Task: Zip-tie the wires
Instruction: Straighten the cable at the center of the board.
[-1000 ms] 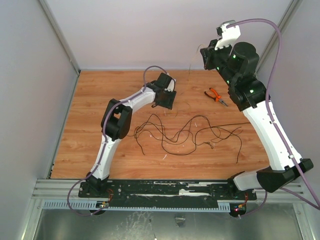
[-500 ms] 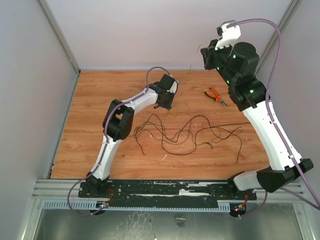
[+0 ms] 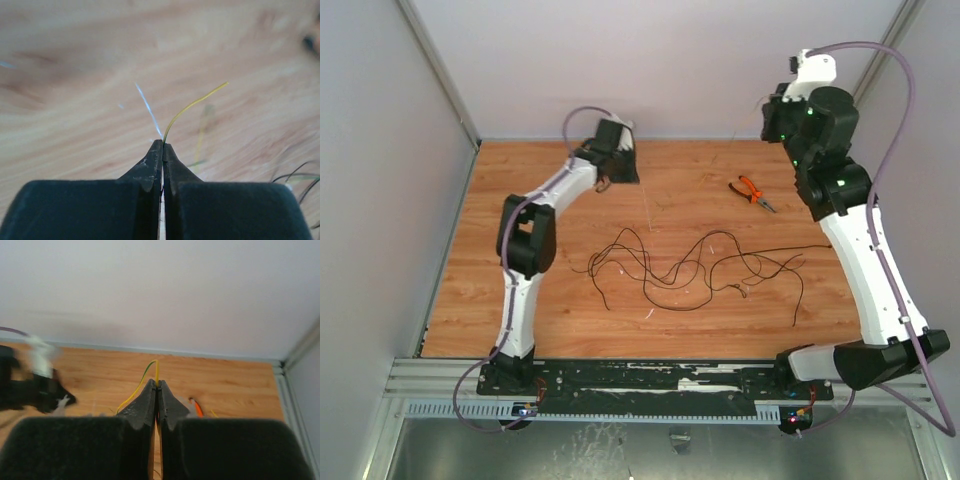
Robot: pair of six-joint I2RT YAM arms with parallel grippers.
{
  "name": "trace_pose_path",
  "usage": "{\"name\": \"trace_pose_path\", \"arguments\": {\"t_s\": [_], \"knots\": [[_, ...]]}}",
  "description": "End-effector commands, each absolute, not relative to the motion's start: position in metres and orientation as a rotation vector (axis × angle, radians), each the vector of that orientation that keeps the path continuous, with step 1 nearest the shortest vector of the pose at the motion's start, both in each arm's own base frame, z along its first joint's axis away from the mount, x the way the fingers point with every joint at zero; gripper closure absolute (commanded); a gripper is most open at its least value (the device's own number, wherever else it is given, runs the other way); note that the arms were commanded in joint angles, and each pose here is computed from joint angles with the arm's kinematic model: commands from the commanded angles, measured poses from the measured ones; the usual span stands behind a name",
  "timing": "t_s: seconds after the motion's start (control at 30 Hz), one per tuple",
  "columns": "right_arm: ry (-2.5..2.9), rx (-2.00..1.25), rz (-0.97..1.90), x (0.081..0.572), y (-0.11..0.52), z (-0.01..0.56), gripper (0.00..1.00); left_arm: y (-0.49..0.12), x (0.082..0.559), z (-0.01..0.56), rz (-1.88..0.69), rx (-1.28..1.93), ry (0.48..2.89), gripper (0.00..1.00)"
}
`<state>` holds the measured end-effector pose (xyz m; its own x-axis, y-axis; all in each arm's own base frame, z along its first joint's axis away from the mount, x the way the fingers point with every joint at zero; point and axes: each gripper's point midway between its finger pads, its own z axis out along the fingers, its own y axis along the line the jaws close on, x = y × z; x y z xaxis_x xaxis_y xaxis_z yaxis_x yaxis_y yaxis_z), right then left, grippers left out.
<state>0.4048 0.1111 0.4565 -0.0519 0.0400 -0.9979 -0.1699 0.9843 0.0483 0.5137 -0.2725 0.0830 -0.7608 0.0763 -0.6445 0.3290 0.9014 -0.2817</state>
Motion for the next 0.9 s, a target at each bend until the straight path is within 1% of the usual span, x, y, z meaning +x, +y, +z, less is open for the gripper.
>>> {"name": "trace_pose_path", "arguments": {"t_s": [0.0,0.1,0.17,0.23,0.37,0.53,0.6,0.73,0.87], "knots": [[1.629,0.056,0.054,0.398,0.052,0.453,1.00,-0.226,0.558,0.233,-0.623,0.077,2.041,1.00],[1.648,0.155,-0.014,0.396,0.007,0.443,1.00,-0.177,0.562,0.284,-0.619,-0.032,1.907,1.00],[1.649,0.221,-0.024,0.392,-0.022,0.439,1.00,-0.144,0.556,0.315,-0.595,-0.084,1.826,1.00],[1.653,0.294,-0.060,0.387,-0.048,0.433,1.00,-0.111,0.545,0.335,-0.559,-0.126,1.773,1.00],[1.694,0.449,-0.149,0.378,-0.093,0.411,1.00,-0.059,0.510,0.355,-0.527,-0.203,1.702,1.00],[1.743,0.646,-0.306,0.363,-0.145,0.365,1.00,-0.045,0.461,0.340,-0.507,-0.242,1.699,1.00],[1.753,0.727,-0.374,0.353,-0.168,0.348,1.00,-0.034,0.449,0.333,-0.479,-0.275,1.703,1.00],[1.765,0.863,-0.493,0.327,-0.211,0.311,1.00,0.012,0.432,0.321,-0.457,-0.397,1.702,1.00],[1.763,0.967,-0.572,0.301,-0.243,0.283,1.00,0.072,0.413,0.306,-0.412,-0.563,1.659,1.00]]}}
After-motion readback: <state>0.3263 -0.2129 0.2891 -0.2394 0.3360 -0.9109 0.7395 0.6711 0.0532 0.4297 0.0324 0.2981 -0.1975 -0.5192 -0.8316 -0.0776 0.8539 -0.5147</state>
